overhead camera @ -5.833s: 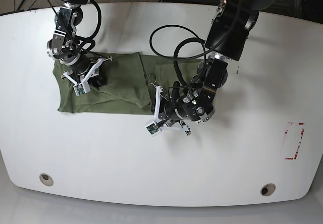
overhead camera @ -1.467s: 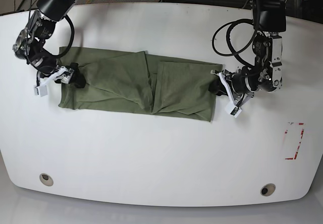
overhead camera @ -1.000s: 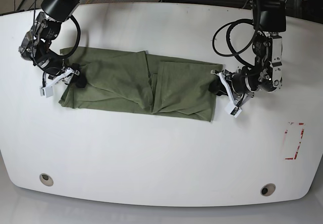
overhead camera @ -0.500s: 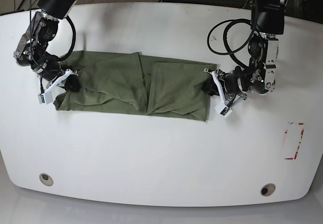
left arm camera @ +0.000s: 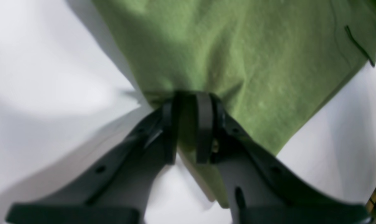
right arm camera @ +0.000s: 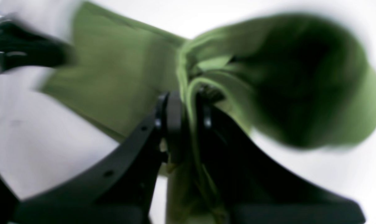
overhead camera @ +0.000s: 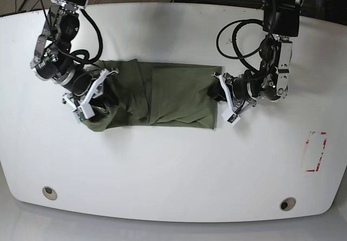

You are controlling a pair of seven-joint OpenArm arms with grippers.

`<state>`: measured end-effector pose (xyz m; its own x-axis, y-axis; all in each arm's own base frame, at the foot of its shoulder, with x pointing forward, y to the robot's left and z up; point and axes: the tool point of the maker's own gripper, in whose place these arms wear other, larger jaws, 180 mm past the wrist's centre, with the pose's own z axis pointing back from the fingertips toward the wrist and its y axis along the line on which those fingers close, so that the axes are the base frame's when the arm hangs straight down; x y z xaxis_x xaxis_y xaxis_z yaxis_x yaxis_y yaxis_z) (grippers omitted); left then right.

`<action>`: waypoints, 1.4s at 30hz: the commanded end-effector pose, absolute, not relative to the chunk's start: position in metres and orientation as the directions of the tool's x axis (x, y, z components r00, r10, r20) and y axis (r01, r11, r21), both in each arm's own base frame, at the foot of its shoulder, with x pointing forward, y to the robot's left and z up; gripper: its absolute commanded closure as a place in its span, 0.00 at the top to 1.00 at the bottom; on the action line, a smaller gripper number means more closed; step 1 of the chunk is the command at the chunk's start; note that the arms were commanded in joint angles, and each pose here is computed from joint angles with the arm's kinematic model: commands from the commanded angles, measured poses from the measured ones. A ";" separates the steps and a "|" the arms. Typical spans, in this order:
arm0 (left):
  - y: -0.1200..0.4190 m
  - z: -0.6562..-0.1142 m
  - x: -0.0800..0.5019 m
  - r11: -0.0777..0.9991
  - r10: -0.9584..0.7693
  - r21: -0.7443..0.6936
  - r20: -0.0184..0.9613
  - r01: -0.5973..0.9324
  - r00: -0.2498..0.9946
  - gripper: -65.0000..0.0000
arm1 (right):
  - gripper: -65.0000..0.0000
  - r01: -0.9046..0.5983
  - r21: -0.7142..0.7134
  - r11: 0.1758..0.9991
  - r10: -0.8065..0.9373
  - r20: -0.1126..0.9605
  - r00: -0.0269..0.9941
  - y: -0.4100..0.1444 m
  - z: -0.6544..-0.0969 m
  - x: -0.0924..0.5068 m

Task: Layout the t-shirt on the table in an organized manner, then fold the t-shirt properly
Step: 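Lift the right gripper's end and fold it over toward the left gripper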

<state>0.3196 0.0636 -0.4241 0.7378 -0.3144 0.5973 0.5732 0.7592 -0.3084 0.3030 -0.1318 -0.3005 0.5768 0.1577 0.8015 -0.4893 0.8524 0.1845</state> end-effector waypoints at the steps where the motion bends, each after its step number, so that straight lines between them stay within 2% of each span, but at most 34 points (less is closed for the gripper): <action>1: 0.072 -0.433 0.313 0.769 -0.365 -0.280 0.545 0.574 0.755 0.12 | 0.01 -0.521 0.187 0.833 0.135 0.844 0.519 -0.115 -0.281 0.310; 13: 0.072 -0.436 0.309 0.769 -0.365 -0.286 0.537 0.571 0.760 0.12 | 0.01 -0.644 0.265 0.718 0.093 0.880 0.465 -0.033 -0.264 0.316; 24: 0.072 -0.437 0.308 0.769 -0.365 -0.287 0.536 0.571 0.761 0.12 | 0.01 -0.673 0.212 0.709 0.163 0.879 0.448 -0.006 -0.273 0.318; 42: 0.063 -0.435 0.308 0.763 -0.355 -0.301 0.544 0.572 0.760 0.12 | 0.01 -0.670 0.252 0.698 0.150 0.864 0.481 0.002 -0.283 0.316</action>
